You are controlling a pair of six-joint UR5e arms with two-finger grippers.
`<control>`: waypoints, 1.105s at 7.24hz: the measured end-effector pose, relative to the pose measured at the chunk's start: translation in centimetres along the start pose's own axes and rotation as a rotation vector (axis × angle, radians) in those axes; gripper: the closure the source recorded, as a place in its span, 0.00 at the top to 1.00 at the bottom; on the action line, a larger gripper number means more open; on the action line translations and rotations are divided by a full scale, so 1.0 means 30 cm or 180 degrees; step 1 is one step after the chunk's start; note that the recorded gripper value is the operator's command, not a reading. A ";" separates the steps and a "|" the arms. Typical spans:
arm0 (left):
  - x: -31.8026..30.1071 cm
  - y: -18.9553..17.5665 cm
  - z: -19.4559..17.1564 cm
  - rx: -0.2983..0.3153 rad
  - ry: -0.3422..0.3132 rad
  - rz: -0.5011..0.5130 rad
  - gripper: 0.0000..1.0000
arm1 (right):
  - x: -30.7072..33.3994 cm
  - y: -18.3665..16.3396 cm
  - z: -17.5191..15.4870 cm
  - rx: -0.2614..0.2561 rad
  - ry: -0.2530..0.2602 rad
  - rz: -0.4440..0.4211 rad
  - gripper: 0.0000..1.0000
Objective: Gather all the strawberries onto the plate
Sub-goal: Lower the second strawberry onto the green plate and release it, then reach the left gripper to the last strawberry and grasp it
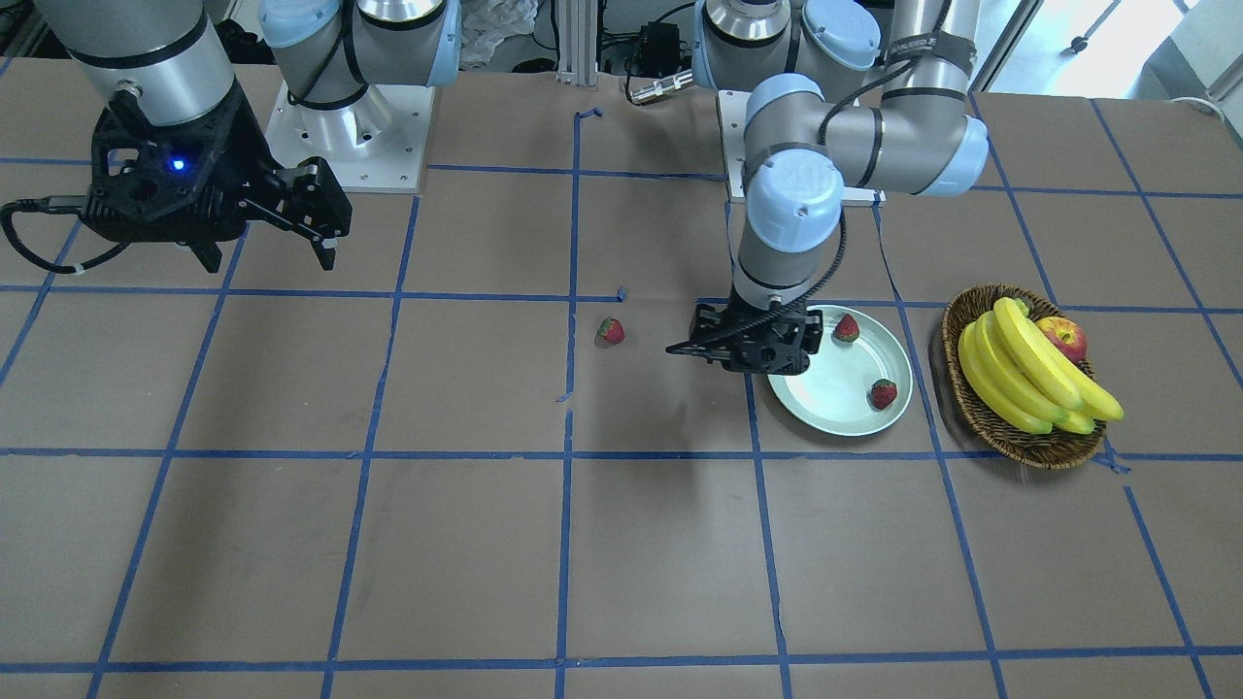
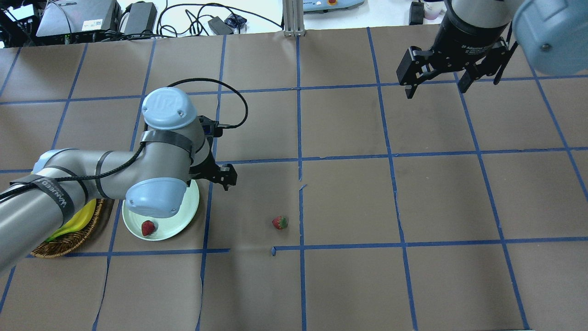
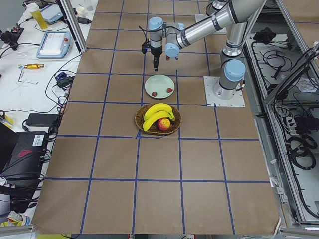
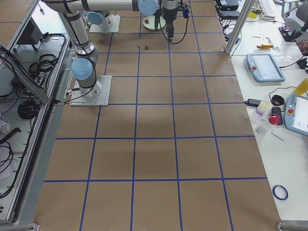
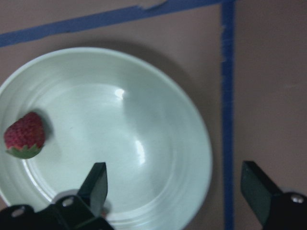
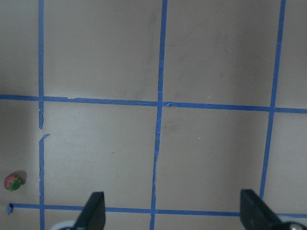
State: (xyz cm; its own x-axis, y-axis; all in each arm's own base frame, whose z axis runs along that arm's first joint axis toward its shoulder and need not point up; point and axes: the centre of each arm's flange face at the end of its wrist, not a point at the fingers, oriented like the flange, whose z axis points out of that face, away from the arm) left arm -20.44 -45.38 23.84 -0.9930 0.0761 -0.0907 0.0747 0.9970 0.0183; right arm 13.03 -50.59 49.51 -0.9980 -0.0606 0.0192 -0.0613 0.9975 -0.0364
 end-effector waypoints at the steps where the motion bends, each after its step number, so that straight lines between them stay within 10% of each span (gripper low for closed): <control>1: 0.148 0.044 -0.015 0.0038 0.0001 -0.0064 1.00 | 0.000 0.000 0.000 0.0000 0.0000 0.0000 1.00; 4: 0.384 0.153 0.052 0.0069 0.0057 -0.0060 0.96 | 0.000 0.000 0.002 -0.0004 0.0000 0.0000 1.00; 8: 0.447 0.192 0.196 0.0064 0.0077 -0.0028 0.15 | -0.001 0.000 0.003 -0.0005 -0.0006 0.0000 1.00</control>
State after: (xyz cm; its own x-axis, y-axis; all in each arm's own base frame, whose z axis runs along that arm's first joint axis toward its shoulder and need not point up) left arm -32.78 -38.56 16.86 -0.9955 0.0674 -0.0667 0.0677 0.9977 -0.0026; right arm 13.05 -50.58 49.43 -0.9980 -0.0607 0.0172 -0.0613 0.9975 -0.0349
